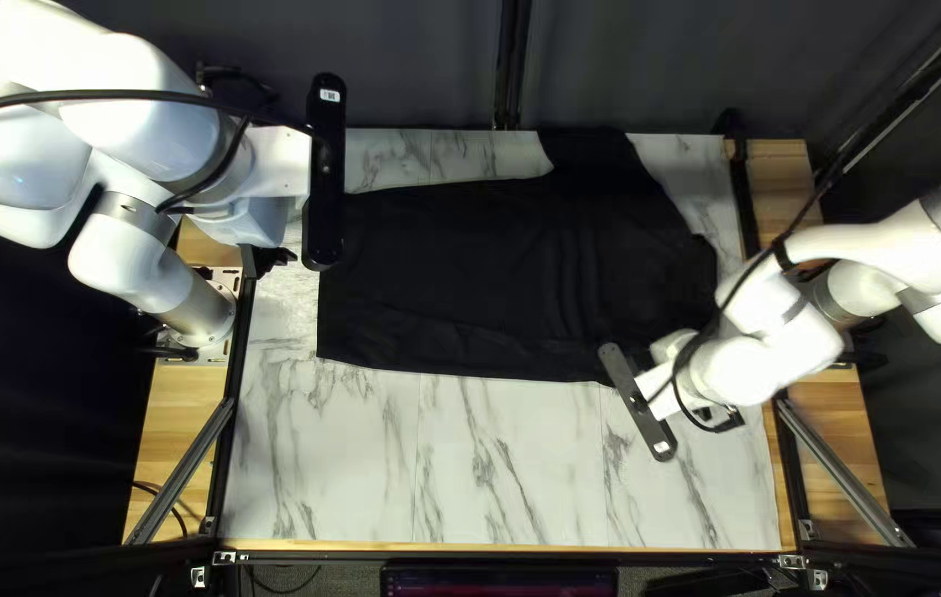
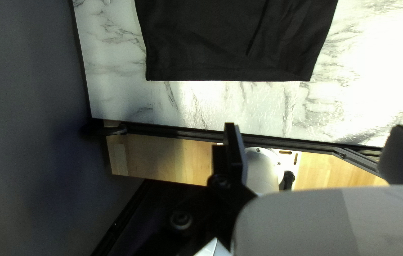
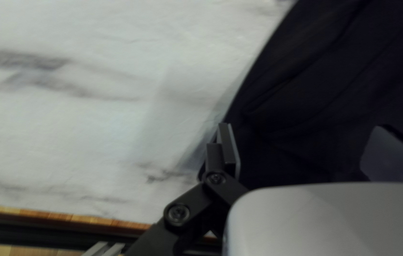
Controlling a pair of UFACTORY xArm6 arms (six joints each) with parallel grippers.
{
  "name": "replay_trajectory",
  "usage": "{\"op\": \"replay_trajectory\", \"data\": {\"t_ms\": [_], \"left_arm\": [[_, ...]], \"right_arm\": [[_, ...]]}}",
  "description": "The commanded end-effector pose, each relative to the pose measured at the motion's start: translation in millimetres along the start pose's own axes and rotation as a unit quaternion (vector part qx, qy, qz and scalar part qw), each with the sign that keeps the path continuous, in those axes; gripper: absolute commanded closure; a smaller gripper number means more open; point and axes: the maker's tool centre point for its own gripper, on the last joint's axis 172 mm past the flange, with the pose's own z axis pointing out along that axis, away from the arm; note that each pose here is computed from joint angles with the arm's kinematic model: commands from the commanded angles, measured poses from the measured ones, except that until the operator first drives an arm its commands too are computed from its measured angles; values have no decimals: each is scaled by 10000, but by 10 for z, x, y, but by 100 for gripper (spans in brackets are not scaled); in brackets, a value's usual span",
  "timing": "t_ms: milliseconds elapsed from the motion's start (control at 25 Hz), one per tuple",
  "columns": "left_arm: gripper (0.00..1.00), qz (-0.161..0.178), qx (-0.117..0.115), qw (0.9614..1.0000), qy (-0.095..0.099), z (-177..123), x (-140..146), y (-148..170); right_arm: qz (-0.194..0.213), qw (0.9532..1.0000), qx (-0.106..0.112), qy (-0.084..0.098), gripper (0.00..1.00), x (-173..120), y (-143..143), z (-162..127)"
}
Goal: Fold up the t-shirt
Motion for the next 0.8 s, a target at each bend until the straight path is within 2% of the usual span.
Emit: {"op": "replay_trajectory", "data": {"t_ms": [40,80,120,160,440,480,520,600,680,800], "left_arm": [[0,0,0,10000,0,0,0,0],[0,0,0,10000,0,0,0,0],[0,0,0,10000,0,0,0,0],[0,0,0,10000,0,0,0,0],[0,0,0,10000,0,0,0,0],[0,0,0,10000,0,0,0,0],[0,0,0,10000,0,0,0,0],[0,0,0,10000,0,0,0,0],[0,0,0,10000,0,0,0,0],[0,0,0,10000,0,0,0,0]], "right_arm": [[-94,10000,28,-12,64,48,-9,35],[-99,9999,34,-12,85,51,-5,41],[-112,9999,55,-6,96,63,20,70],[-123,9999,73,-3,100,78,39,94],[-190,9996,216,21,100,142,90,244],[-191,9996,224,23,95,145,87,242],[-189,9995,236,28,73,155,82,225],[-187,9995,242,29,11,165,66,190],[-181,9995,248,25,0,161,55,167],[-167,9995,262,28,0,169,55,157]]}}
